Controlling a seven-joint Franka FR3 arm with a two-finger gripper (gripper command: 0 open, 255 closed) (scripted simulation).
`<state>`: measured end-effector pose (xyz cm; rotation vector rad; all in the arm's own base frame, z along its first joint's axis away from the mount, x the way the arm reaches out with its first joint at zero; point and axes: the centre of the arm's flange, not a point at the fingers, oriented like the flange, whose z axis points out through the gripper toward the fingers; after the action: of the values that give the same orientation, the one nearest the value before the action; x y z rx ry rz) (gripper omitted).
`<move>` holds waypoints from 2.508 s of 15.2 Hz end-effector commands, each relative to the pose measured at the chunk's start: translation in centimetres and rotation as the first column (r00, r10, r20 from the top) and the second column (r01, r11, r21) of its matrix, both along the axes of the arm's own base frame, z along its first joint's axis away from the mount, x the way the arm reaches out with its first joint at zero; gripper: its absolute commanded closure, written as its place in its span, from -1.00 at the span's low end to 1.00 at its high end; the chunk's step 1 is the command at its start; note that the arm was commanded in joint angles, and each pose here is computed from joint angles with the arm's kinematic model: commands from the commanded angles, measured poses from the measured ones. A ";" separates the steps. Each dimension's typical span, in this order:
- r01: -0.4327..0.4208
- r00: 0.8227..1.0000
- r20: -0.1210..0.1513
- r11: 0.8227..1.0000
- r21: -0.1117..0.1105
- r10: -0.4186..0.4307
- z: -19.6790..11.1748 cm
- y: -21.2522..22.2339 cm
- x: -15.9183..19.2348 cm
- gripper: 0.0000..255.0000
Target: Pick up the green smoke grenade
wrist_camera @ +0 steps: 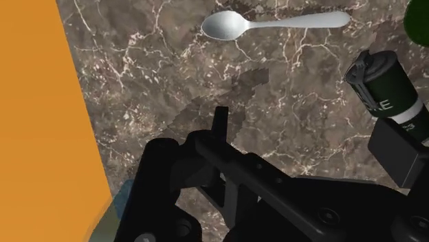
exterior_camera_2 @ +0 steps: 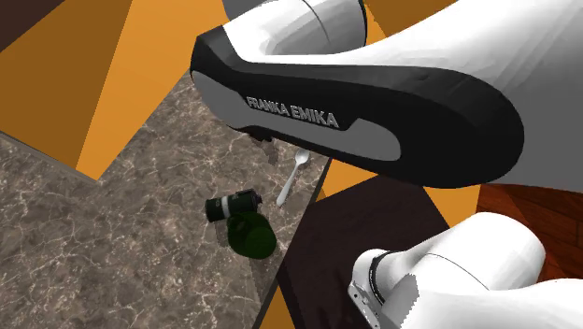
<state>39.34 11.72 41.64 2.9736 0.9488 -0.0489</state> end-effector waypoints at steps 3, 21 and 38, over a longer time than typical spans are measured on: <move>-0.132 0.991 -0.021 0.991 0.015 0.132 -3.7 3.3 0.2 -1.00; -0.603 0.788 -0.083 0.792 0.094 0.610 -18.8 17.0 -4.9 -1.00; -0.603 0.788 -0.083 0.792 0.094 0.610 -22.3 17.1 -4.9 1.00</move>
<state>34.48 28.78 19.40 2.5714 1.9053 -0.1727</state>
